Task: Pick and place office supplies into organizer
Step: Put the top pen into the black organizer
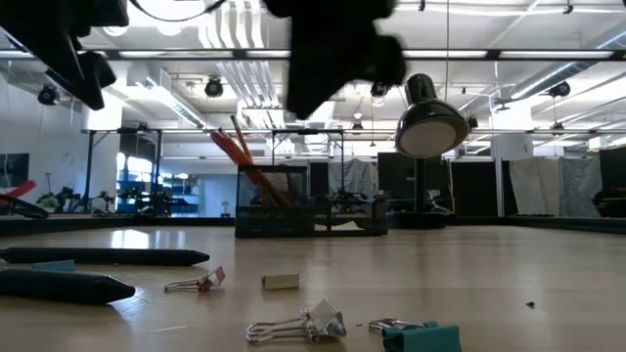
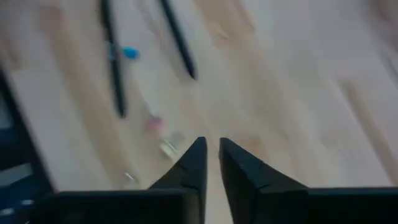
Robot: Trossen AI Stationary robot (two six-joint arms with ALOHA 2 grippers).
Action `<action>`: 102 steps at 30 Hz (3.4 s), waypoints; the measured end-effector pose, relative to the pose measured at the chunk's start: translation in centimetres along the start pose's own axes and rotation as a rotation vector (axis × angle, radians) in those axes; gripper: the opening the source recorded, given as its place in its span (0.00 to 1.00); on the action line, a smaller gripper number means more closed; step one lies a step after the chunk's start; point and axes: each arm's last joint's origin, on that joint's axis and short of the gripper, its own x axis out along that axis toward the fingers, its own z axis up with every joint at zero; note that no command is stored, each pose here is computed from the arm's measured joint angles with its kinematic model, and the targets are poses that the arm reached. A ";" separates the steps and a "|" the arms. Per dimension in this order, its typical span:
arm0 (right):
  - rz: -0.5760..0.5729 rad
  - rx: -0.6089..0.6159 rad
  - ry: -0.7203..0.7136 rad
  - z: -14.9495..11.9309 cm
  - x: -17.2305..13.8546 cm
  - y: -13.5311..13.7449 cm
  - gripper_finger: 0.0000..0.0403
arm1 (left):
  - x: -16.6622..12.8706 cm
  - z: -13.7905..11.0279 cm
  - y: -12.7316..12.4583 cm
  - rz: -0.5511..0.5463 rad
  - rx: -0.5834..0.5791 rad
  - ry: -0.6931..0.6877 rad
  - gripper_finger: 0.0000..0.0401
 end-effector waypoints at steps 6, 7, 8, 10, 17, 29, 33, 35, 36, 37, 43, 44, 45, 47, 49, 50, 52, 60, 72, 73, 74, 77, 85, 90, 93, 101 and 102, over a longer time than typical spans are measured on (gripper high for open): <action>0.143 -0.218 -0.103 1.6 1.0 0.9 0.28 | 0.7 -1.7 0.0 -0.042 -0.092 -0.115 0.52; 0.147 -0.240 -0.112 1.7 1.5 1.0 0.31 | 1.0 -1.9 -0.1 -0.048 -0.088 -0.114 0.52; 0.152 -0.257 -0.119 1.7 1.8 1.1 0.33 | 1.3 -2.1 -0.1 -0.048 -0.080 -0.107 0.52; 0.144 -0.294 -0.115 1.6 3.3 1.2 0.37 | 1.9 -2.5 -0.3 -0.041 -0.058 -0.085 0.52; 0.082 -0.330 -0.124 1.2 8.7 1.5 0.43 | 3.7 -3.3 -1.0 -0.023 0.020 -0.056 0.52; 0.004 -0.315 -0.163 1.9 11.8 2.0 0.40 | 3.9 -3.4 -1.5 -0.031 0.064 -0.068 0.52; -0.023 -0.312 -0.137 2.1 11.1 1.6 0.38 | 3.8 -3.4 -1.5 -0.036 0.064 -0.072 0.52; -0.052 -0.318 -0.159 2.7 9.9 1.7 0.38 | 3.8 -3.5 -1.5 -0.034 0.065 -0.069 0.52; -0.069 -0.333 -0.185 3.1 9.1 1.8 0.38 | 3.9 -3.5 -1.5 -0.034 0.064 -0.070 0.52; -0.089 -0.370 -0.204 3.5 8.5 1.8 0.38 | 3.9 -3.5 -1.5 -0.034 0.064 -0.069 0.52; -0.077 -0.613 -0.186 4.6 8.8 0.8 0.40 | 3.9 -3.5 -1.4 -0.031 0.065 -0.065 0.52; -0.065 -0.638 -0.176 4.7 9.2 0.6 0.40 | 3.9 -3.5 -1.4 -0.032 0.064 -0.067 0.52; -0.057 -0.662 -0.162 4.7 9.4 0.3 0.41 | 3.9 -3.5 -1.4 -0.036 0.062 -0.070 0.52; -0.043 -0.709 -0.147 4.8 10.1 -0.2 0.41 | 3.9 -3.5 -1.4 -0.035 0.059 -0.068 0.52; -0.036 -0.733 -0.153 5.1 10.7 -0.6 0.41 | 3.8 -3.5 -1.4 -0.036 0.056 -0.069 0.52; -0.040 -0.737 -0.140 5.1 11.0 -0.9 0.41 | 3.8 -3.5 -1.4 -0.036 0.056 -0.069 0.52; -0.026 -0.737 -0.147 5.5 11.5 -1.2 0.40 | 3.9 -3.5 -1.4 -0.034 0.057 -0.067 0.52; 0.062 -0.709 -0.104 5.9 12.8 -2.2 0.34 | 3.8 -3.6 -1.4 -0.029 0.058 -0.065 0.52; 0.044 -0.702 -0.055 4.7 13.6 -1.8 0.07 | 3.6 -3.7 -1.1 -0.016 0.063 -0.058 0.52; 0.044 -0.678 -0.053 4.8 13.5 -1.8 0.06 | 3.6 -3.7 -1.1 -0.016 0.063 -0.058 0.52; 0.045 -0.649 -0.052 4.8 13.4 -1.8 0.05 | 3.6 -3.7 -1.1 -0.016 0.063 -0.058 0.52; 0.033 -0.536 -0.057 4.9 12.7 -1.7 0.04 | 3.6 -3.7 -1.1 -0.016 0.063 -0.058 0.52; -0.050 -0.173 -0.247 4.9 6.9 0.7 0.04 | 3.5 -4.1 -0.5 0.062 0.086 -0.043 0.52; -0.171 0.157 -0.428 3.9 2.7 1.5 0.03 | 2.7 -4.0 -0.1 0.096 0.096 -0.086 0.52; -0.212 0.338 -0.495 3.7 1.4 1.0 0.03 | 1.7 -3.1 -0.3 0.079 0.098 -0.190 0.52; -0.252 0.348 -0.582 3.8 -0.6 0.9 0.03 | 0.0 -0.1 0.4 -0.068 -0.041 -0.454 0.52; -0.257 0.323 -0.580 3.7 -0.7 1.0 0.03 | -0.2 0.4 0.5 -0.135 -0.065 -0.485 0.52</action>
